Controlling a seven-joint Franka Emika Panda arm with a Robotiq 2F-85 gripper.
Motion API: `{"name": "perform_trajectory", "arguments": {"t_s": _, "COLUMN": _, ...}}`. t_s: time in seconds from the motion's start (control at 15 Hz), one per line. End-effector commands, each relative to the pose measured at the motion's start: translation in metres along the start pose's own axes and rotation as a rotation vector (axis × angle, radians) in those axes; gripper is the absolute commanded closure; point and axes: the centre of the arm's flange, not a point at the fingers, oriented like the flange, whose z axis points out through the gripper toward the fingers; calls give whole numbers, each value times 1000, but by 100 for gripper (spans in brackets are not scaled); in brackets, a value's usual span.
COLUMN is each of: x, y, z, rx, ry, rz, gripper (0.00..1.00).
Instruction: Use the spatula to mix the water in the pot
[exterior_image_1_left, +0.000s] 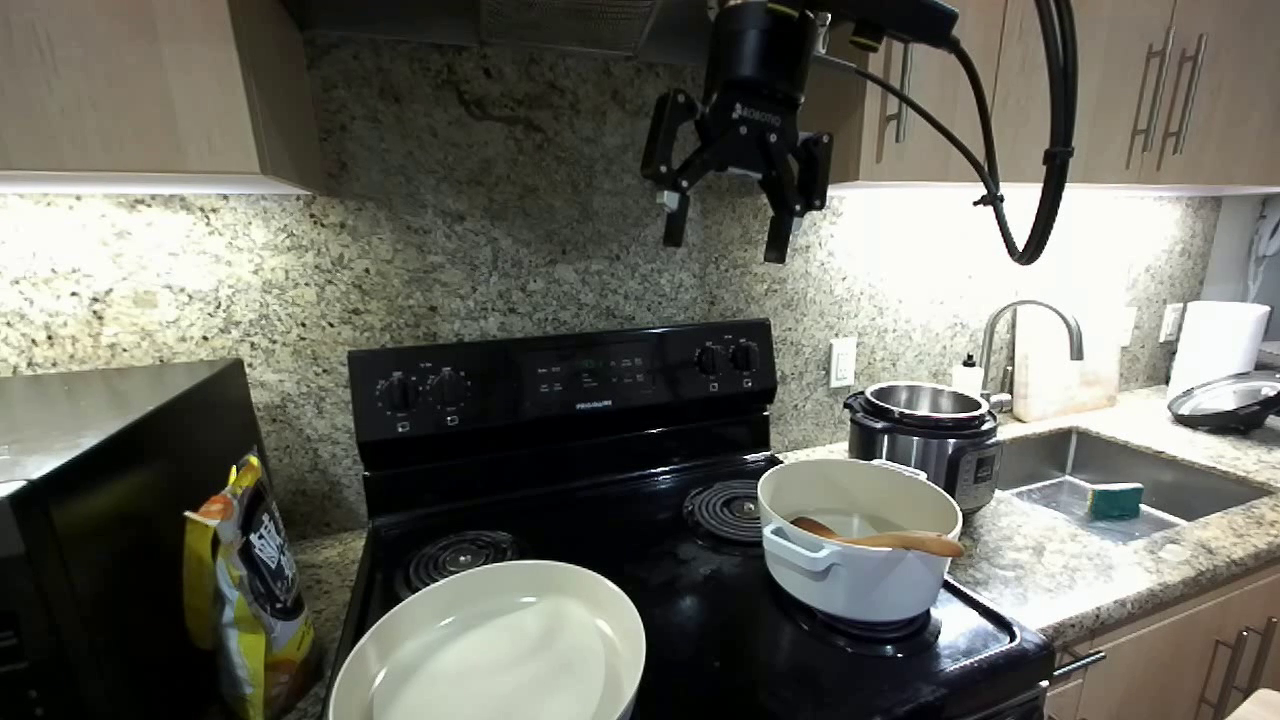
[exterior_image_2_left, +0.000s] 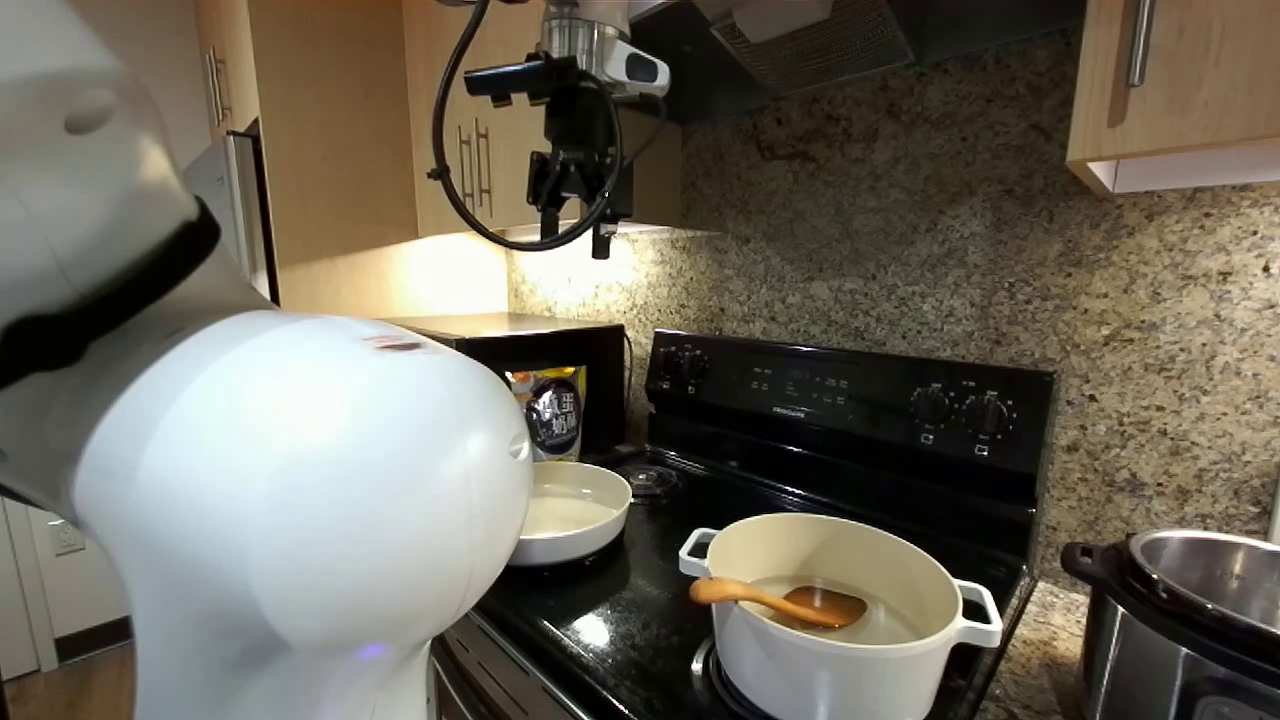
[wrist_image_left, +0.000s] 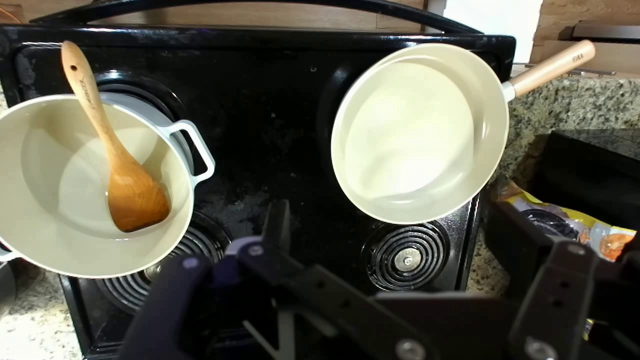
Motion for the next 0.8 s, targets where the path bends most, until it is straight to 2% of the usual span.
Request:
{"name": "perform_trajectory", "arguments": {"t_s": 0.0, "x": 0, "y": 0, "z": 0, "rx": 0, "ry": 0, "rz": 0, "gripper": 0}}
{"name": "perform_trajectory", "arguments": {"t_s": 0.53, "x": 0, "y": 0, "z": 0, "rx": 0, "ry": 0, "rz": 0, "gripper": 0}}
{"name": "perform_trajectory", "arguments": {"t_s": 0.6, "x": 1, "y": 2, "z": -4, "rx": -4, "ry": 29, "rz": 1, "gripper": 0}}
{"name": "perform_trajectory", "arguments": {"t_s": 0.73, "x": 7, "y": 12, "z": 3, "rx": -28, "ry": 9, "rz": 4, "gripper": 0}}
